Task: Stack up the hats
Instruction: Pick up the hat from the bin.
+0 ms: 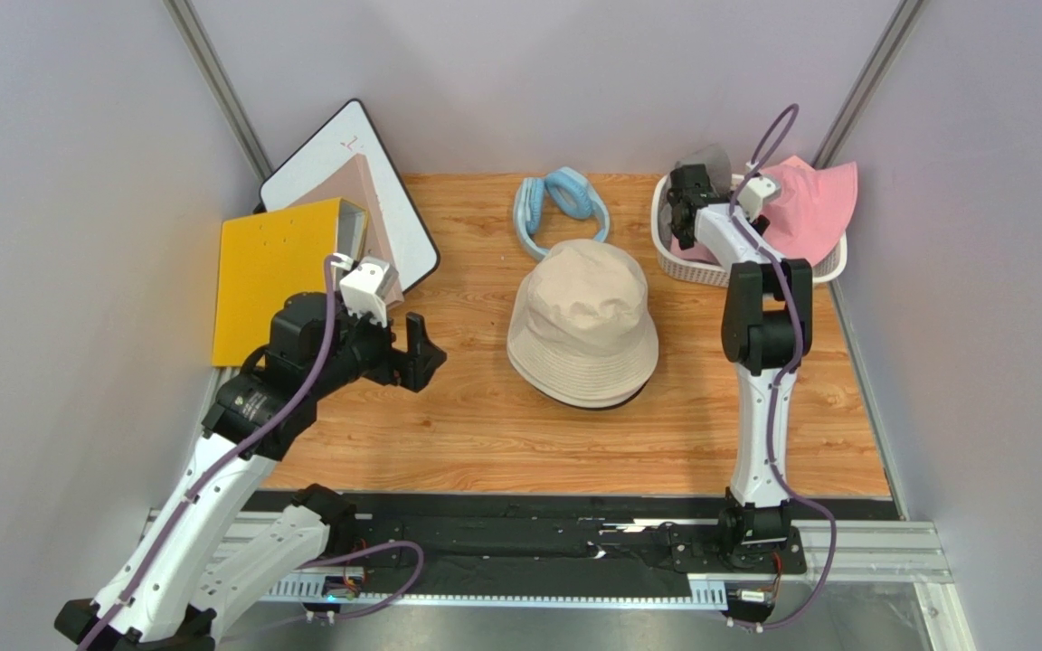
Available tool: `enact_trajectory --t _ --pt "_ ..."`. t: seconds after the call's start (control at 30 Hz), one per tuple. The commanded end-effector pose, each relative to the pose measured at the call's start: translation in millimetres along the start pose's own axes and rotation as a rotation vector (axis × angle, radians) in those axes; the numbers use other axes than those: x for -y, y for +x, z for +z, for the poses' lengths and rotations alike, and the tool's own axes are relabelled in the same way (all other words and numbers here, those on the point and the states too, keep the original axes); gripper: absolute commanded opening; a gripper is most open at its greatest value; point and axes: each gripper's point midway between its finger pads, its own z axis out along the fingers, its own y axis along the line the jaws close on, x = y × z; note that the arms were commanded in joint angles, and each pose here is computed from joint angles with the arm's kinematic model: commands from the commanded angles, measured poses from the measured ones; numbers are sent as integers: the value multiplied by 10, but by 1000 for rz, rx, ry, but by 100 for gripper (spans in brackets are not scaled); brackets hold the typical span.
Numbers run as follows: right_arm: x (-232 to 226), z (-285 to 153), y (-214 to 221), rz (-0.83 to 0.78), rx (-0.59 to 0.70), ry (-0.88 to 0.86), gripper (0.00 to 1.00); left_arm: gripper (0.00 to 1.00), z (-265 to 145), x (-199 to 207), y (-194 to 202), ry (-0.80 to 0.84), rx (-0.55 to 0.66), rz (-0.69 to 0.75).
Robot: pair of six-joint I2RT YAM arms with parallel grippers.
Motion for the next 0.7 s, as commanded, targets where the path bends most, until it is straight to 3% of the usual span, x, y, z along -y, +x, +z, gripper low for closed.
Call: enact_trajectory --t 0.0,0.03,0.1,0.13,0.67 --pt "-76 -30 -100 17 26 -5 45 99 -26 6 -86 6 40 26" --pt "-75 -22 -103 13 27 -4 30 99 -30 5 -89 5 42 27" --pt "-74 -34 -100 2 29 -4 14 100 -33 -2 -92 1 44 27" --pt "-67 -25 -103 3 31 -1 1 99 -33 -4 -93 -1 45 25" --pt "66 -323 -245 115 90 -54 0 99 -6 -36 -70 -15 34 25"
